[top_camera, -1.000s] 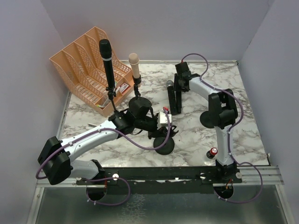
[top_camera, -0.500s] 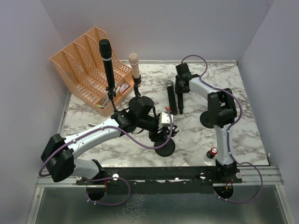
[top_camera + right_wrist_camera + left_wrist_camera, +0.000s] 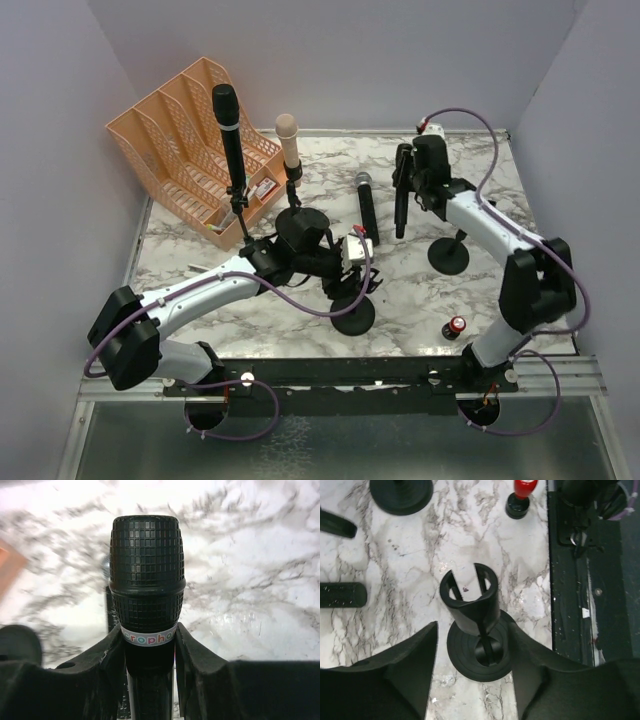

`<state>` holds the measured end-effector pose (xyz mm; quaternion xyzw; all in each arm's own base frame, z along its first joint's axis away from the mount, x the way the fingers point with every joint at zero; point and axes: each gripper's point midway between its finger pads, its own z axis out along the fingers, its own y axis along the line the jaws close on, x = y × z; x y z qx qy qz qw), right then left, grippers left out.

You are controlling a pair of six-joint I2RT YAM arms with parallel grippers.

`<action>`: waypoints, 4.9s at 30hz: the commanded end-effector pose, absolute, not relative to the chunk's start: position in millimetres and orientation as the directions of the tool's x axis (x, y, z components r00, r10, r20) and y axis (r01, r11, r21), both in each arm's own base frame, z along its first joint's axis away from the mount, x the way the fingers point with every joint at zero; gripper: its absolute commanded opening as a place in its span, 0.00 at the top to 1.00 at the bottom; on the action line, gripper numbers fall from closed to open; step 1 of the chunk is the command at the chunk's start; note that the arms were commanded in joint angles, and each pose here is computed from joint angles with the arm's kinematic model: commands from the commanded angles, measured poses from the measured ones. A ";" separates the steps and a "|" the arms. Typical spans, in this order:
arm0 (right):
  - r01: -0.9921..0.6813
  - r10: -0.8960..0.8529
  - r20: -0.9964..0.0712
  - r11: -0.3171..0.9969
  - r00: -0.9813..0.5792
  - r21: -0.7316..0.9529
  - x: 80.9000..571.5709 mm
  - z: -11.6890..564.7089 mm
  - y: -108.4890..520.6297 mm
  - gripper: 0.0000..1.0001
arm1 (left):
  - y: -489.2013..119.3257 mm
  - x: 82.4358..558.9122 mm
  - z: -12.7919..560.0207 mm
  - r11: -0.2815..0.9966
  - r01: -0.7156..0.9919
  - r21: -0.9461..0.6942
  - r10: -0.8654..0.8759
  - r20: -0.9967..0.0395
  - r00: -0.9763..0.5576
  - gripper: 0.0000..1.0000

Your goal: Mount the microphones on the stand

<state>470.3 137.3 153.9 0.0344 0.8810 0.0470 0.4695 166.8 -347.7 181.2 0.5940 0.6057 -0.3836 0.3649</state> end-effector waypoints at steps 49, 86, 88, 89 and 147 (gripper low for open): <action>-0.763 0.679 -0.722 0.535 0.134 0.362 307.6 366.3 183.9 0.94 | -351.0 241.8 186.8 0.459 0.888 -0.013 0.298 -0.940 -0.168 1.00; -0.753 0.564 -0.786 0.396 -0.252 0.526 280.7 255.8 222.4 0.96 | -348.6 251.2 184.4 0.525 0.850 -0.038 0.260 -0.944 -0.203 1.00; -0.751 0.564 -0.778 0.379 -0.276 0.541 276.9 251.9 223.5 0.96 | -348.7 251.3 183.3 0.527 0.849 -0.038 0.262 -0.943 -0.204 1.00; -0.753 0.562 -0.776 0.370 -0.285 0.544 274.8 251.2 224.6 0.96 | -348.3 251.8 183.0 0.529 0.848 -0.037 0.262 -0.943 -0.205 1.00; -0.581 0.172 -0.744 0.523 -0.645 0.624 240.7 129.0 251.0 0.99 | -343.0 263.5 180.0 0.614 0.786 -0.074 0.193 -0.951 -0.241 1.00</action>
